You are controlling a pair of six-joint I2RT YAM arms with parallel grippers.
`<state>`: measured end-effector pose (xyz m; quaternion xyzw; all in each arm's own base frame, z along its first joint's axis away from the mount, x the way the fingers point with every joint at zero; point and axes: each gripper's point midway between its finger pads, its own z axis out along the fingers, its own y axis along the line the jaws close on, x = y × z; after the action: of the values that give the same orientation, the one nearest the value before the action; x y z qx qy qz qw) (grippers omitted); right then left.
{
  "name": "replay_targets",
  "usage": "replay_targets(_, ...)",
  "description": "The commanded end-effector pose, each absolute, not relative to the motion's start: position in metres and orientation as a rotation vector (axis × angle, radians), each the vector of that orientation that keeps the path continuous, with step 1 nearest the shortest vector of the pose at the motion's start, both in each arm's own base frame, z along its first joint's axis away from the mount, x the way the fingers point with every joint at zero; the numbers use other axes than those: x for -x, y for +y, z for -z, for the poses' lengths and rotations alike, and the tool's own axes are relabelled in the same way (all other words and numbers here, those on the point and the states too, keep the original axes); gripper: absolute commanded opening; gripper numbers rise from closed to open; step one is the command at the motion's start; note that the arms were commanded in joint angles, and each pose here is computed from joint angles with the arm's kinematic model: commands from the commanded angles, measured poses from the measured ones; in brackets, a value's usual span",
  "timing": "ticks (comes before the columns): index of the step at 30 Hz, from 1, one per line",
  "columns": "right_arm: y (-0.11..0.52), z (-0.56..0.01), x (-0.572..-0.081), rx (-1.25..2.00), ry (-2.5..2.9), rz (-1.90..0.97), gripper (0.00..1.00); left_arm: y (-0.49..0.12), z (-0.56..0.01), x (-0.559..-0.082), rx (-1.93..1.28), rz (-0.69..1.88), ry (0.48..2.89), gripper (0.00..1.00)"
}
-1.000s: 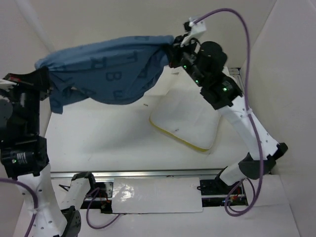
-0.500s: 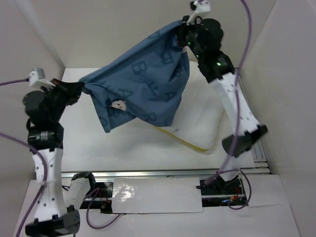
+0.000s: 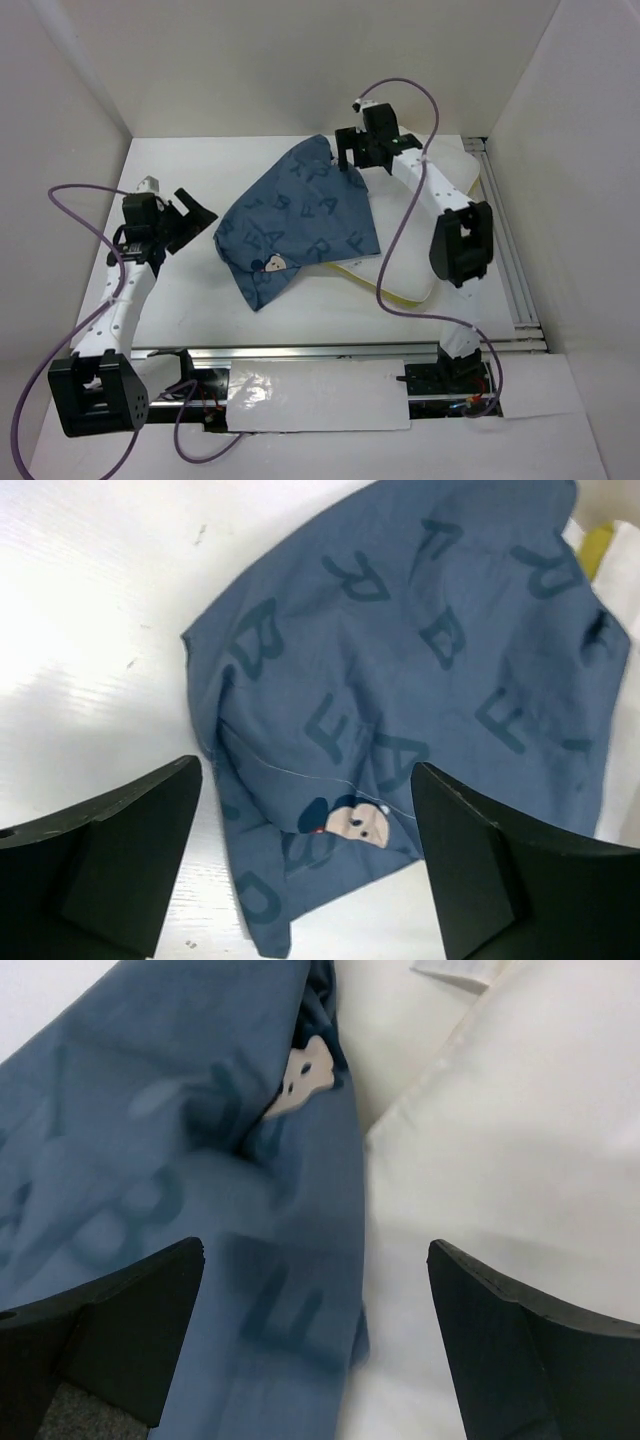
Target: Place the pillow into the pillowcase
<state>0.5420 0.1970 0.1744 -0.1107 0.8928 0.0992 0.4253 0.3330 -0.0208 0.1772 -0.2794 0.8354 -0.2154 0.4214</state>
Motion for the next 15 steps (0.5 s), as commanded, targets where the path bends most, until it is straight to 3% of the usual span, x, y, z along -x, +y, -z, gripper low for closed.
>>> replay_targets(1,0.190,-0.283,-0.499,0.213,2.000,-0.263,1.00,-0.020,-0.157,-0.326,0.713,0.474,2.116,0.97)
replay_targets(3,0.184,-0.292,-0.471,0.158,1.992,-0.296,1.00,-0.029,-0.144,-0.325,0.682,0.472,2.152,0.93)
replay_targets(5,0.176,-0.250,-0.444,0.111,2.093,-0.306,1.00,-0.049,-0.128,-0.322,0.621,0.500,2.221,0.82)
replay_targets(11,0.176,-0.214,-0.376,0.104,2.185,-0.392,1.00,-0.100,-0.108,-0.313,0.413,0.531,2.348,0.76)
replay_targets(15,0.177,-0.196,-0.336,0.140,2.269,-0.436,1.00,-0.137,-0.080,-0.269,0.326,0.571,2.454,0.76)
